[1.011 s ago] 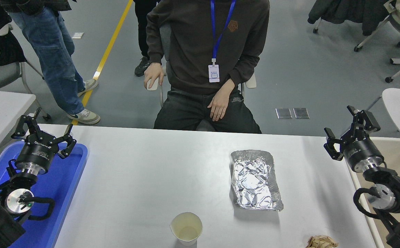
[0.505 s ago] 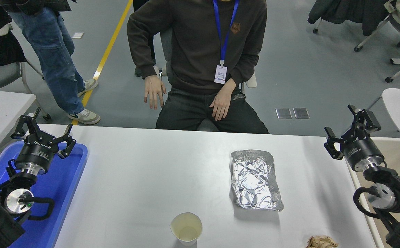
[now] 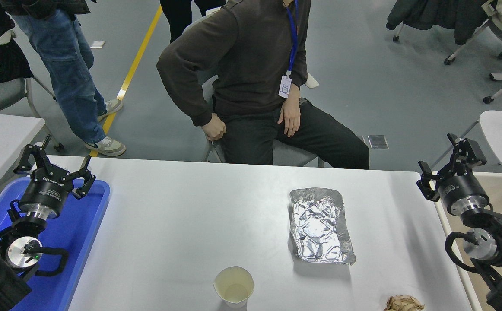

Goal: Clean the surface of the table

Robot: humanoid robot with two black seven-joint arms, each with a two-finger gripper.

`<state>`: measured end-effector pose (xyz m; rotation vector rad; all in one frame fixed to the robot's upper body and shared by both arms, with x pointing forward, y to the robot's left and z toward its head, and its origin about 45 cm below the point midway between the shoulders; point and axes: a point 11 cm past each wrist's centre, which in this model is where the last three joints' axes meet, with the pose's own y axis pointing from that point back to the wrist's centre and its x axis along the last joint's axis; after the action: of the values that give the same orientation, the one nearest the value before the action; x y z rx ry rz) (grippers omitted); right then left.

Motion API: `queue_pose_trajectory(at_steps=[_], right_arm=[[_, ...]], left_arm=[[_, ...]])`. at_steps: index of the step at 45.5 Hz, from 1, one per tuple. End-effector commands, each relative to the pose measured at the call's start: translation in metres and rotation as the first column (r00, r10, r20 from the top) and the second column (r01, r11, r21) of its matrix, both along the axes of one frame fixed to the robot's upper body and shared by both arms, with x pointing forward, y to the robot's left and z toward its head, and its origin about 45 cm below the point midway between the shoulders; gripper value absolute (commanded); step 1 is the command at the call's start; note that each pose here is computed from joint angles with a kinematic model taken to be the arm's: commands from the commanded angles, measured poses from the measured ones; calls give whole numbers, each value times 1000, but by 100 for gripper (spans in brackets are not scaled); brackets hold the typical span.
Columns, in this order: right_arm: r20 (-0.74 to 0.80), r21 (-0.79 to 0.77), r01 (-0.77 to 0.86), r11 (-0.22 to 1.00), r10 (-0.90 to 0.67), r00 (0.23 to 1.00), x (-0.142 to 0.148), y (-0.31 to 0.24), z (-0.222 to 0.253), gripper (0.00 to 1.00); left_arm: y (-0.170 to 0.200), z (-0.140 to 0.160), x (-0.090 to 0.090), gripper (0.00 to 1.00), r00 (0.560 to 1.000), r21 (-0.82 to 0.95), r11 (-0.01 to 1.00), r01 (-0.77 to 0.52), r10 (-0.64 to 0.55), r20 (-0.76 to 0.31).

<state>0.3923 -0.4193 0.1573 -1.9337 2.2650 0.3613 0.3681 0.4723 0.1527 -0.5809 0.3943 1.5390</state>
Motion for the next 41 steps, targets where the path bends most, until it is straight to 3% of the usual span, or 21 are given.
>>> queue_pose_trajectory(at_steps=[1, 17, 41], right_arm=[[19, -35, -12, 999, 12, 1000, 5, -2, 11, 99], [33, -63, -31, 998, 33, 999, 8, -3, 20, 99], [59, -176, -321, 930, 336, 940, -3, 60, 64, 99]], left_arm=[[0, 1, 1, 100, 1000, -1, 1000, 0, 0, 2], [-1, 1, 1, 100, 1000, -2, 1000, 2, -2, 2], [-1, 0, 1, 100, 1000, -4, 1000, 2, -2, 3]])
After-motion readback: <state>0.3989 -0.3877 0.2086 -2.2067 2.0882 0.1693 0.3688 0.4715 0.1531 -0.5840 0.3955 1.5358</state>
